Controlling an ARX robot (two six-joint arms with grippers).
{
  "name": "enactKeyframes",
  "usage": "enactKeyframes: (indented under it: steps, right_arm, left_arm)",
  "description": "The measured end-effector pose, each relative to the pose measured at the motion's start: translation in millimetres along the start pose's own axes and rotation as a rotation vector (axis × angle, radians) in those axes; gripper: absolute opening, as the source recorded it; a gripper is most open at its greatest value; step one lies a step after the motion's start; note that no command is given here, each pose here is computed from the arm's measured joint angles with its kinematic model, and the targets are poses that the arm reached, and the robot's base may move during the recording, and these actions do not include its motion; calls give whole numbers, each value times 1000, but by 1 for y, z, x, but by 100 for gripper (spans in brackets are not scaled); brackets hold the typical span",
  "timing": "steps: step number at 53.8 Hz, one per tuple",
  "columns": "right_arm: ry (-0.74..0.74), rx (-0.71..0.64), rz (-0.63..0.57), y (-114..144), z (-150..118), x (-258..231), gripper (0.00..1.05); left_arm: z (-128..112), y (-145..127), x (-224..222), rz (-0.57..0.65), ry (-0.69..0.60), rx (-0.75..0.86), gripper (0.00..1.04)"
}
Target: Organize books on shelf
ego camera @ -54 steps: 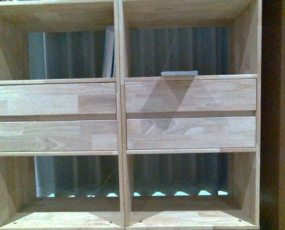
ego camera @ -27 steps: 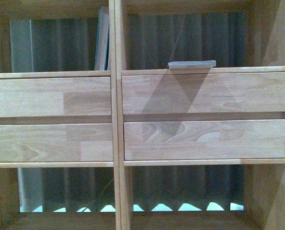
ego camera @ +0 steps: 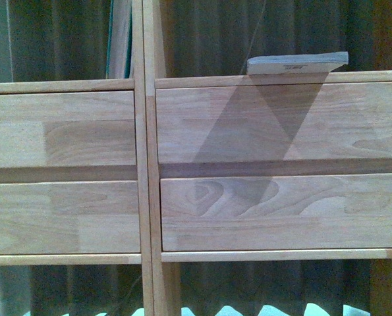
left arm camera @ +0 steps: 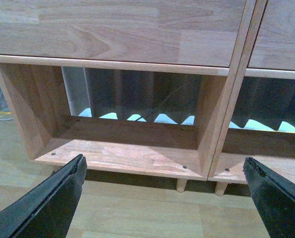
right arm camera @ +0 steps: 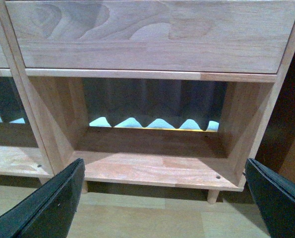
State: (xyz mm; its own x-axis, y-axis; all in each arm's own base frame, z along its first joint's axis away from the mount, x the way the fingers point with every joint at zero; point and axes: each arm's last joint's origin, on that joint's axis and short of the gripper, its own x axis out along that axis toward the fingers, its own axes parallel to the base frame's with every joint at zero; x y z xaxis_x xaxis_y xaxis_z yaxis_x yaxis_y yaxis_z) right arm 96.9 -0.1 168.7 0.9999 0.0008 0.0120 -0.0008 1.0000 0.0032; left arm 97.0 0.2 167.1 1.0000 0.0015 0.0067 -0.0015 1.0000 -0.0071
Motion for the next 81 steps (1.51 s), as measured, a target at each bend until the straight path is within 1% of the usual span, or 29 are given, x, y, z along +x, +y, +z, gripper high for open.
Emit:
enactKeyframes:
  steps: [58, 59, 62, 64, 67, 69, 70, 72, 74, 78, 80, 81]
  right_arm:
    - [0, 0, 0, 0, 0, 0, 98]
    - [0, 0, 0, 0, 0, 0, 98]
    - [0, 0, 0, 0, 0, 0, 98]
    - [0, 0, 1, 0, 0, 0, 98]
    - [0, 0, 0, 0, 0, 0, 98]
    - [2, 10, 15, 0, 0, 0, 98]
    - [-1, 33, 57, 0, 1, 1, 98]
    - [-11, 81, 131, -1, 4, 2, 98]
    - [-26, 146, 207, -3, 15, 6, 98]
    - [-81, 221, 257, -3, 45, 15, 98]
    - [-102, 276, 262, -3, 61, 24, 98]
    - [-103, 294, 263, -2, 65, 28, 98]
  left_arm:
    - [0, 0, 0, 0, 0, 3, 98]
    - [0, 0, 0, -6, 2, 4, 98]
    - [0, 1, 0, -130, 105, 11, 98]
    - [2, 2, 2, -188, 154, -4, 98]
    - [10, 6, 5, -248, 176, -28, 98]
    - [23, 9, 7, -282, 150, -41, 98]
    - [32, 11, 8, -286, 128, -41, 98]
    - [53, 15, 11, -315, 73, -47, 98]
    - [88, 22, 16, -334, -21, -37, 98]
    - [135, 33, 30, -358, -106, -96, 98]
    - [152, 38, 40, -371, -115, -157, 98]
    - [161, 42, 48, -378, -115, -199, 98]
